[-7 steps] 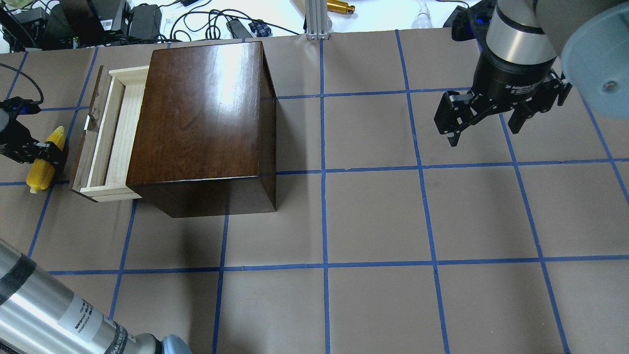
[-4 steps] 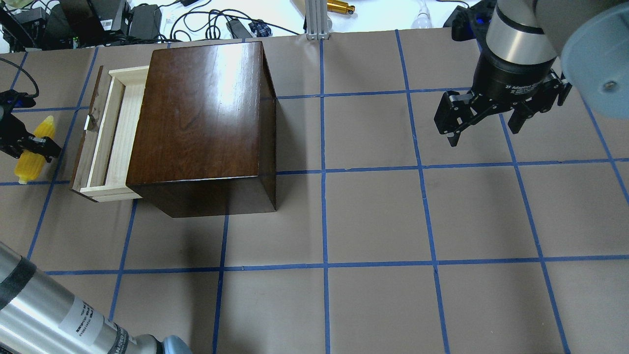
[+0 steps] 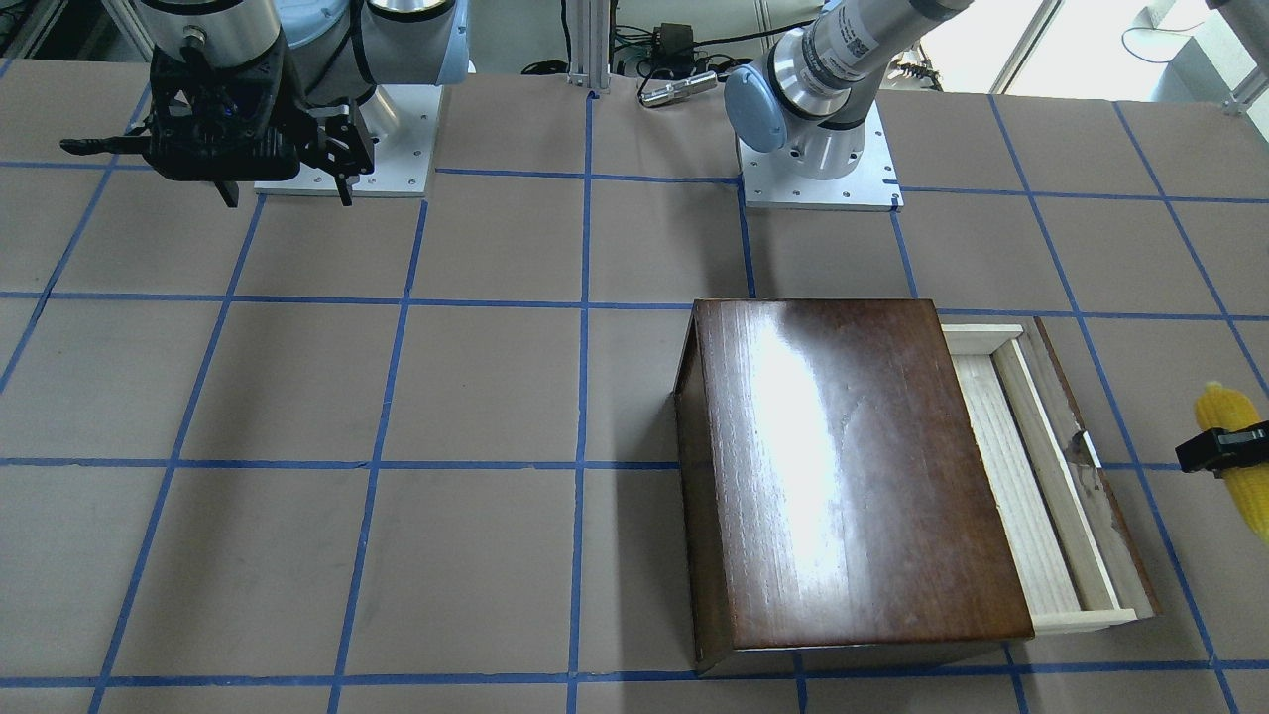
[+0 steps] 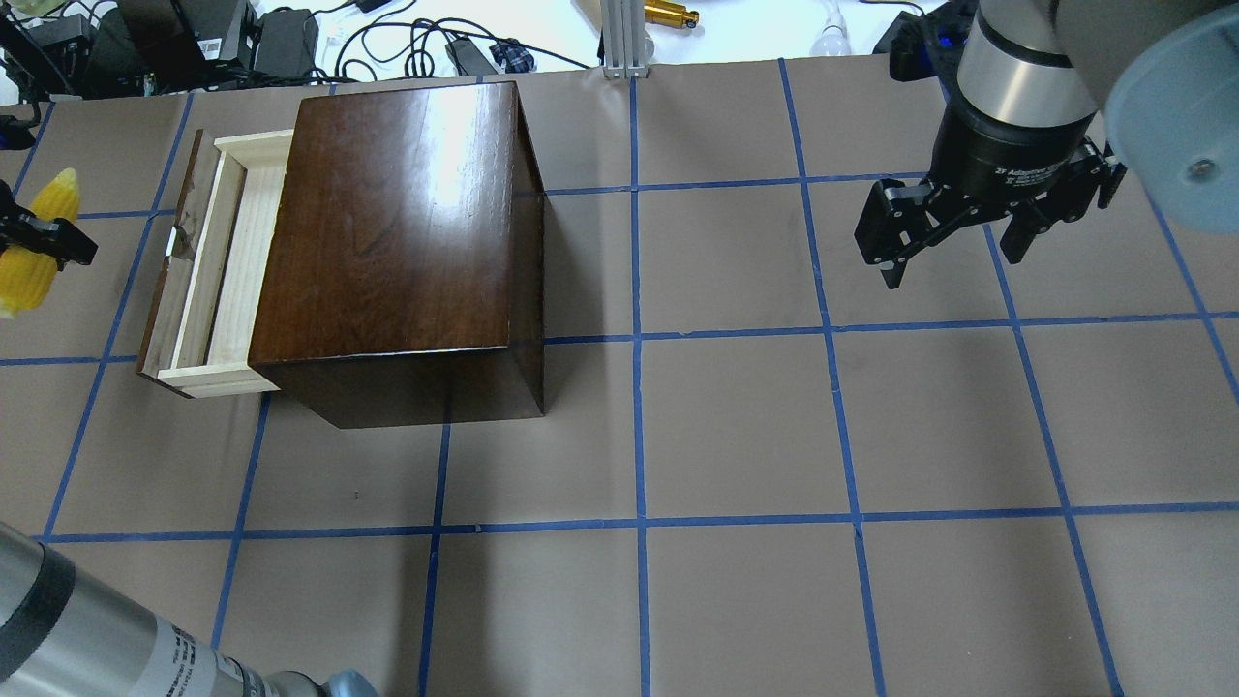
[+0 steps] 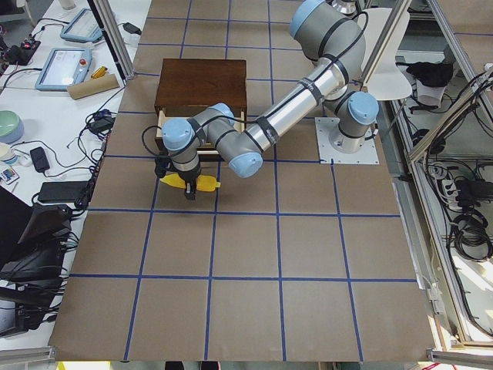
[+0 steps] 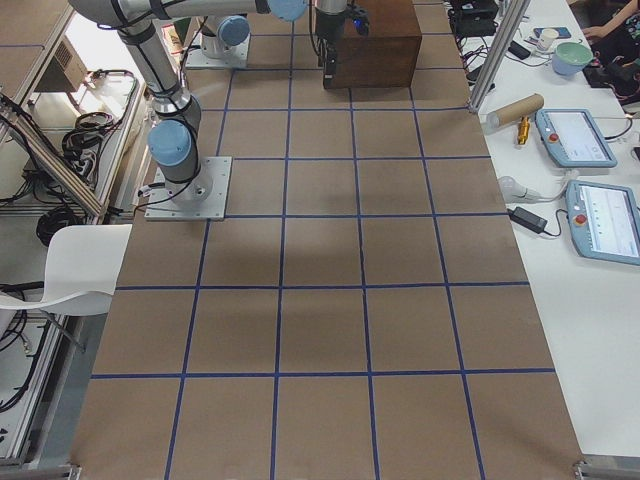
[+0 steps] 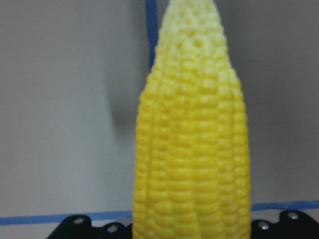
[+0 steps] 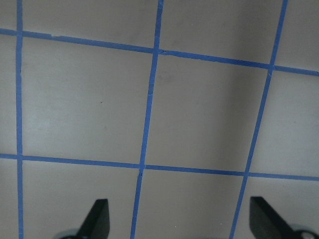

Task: Open drawer and put corn inside
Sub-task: 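Carry the corn over the open drawer and lower it inside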

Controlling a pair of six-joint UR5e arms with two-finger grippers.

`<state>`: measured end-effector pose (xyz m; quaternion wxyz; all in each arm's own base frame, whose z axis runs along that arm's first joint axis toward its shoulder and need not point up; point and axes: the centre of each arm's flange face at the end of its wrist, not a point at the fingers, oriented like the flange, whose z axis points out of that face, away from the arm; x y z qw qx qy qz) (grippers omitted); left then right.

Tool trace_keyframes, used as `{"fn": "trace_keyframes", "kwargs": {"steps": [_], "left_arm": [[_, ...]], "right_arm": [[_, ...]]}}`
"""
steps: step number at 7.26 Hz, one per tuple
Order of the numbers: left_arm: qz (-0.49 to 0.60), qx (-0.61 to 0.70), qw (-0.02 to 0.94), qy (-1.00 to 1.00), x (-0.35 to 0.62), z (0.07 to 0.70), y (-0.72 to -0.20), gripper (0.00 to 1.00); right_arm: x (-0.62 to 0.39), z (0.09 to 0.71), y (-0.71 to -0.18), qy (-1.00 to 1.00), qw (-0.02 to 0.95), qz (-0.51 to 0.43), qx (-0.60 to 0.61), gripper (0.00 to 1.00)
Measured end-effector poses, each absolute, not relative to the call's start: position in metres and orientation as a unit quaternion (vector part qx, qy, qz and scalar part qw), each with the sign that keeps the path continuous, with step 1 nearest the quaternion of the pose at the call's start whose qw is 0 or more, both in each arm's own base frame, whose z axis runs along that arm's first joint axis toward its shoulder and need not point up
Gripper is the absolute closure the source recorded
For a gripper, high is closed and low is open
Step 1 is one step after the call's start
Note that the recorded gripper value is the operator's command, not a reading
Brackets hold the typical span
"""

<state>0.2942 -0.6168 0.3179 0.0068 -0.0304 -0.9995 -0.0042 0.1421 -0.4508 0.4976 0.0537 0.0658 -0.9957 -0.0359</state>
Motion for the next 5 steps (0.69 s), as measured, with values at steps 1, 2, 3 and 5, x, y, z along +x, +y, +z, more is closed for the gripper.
{"fn": "trace_keyframes", "kwargs": {"steps": [1, 2, 3, 5], "left_arm": [[-0.005, -0.024, 0.012, -1.000, 0.268, 0.341, -0.616, 1.00], [-0.007, -0.015, 0.015, -1.000, 0.238, 0.358, -0.617, 1.00], [-0.008, 0.000, 0.015, -1.000, 0.200, 0.370, -0.622, 1.00], [-0.009, 0.023, 0.015, -1.000, 0.123, 0.381, -0.631, 1.00]], "right_arm": [[0.142, 0.498, -0.451, -0.996, 0.054, -0.036, 0.066, 0.00], [0.142, 0.498, -0.451, -0.996, 0.054, -0.036, 0.066, 0.00], [0.142, 0.498, -0.450, -0.996, 0.054, -0.035, 0.066, 0.00], [0.142, 0.498, -0.450, -0.996, 0.054, -0.035, 0.066, 0.00]]}}
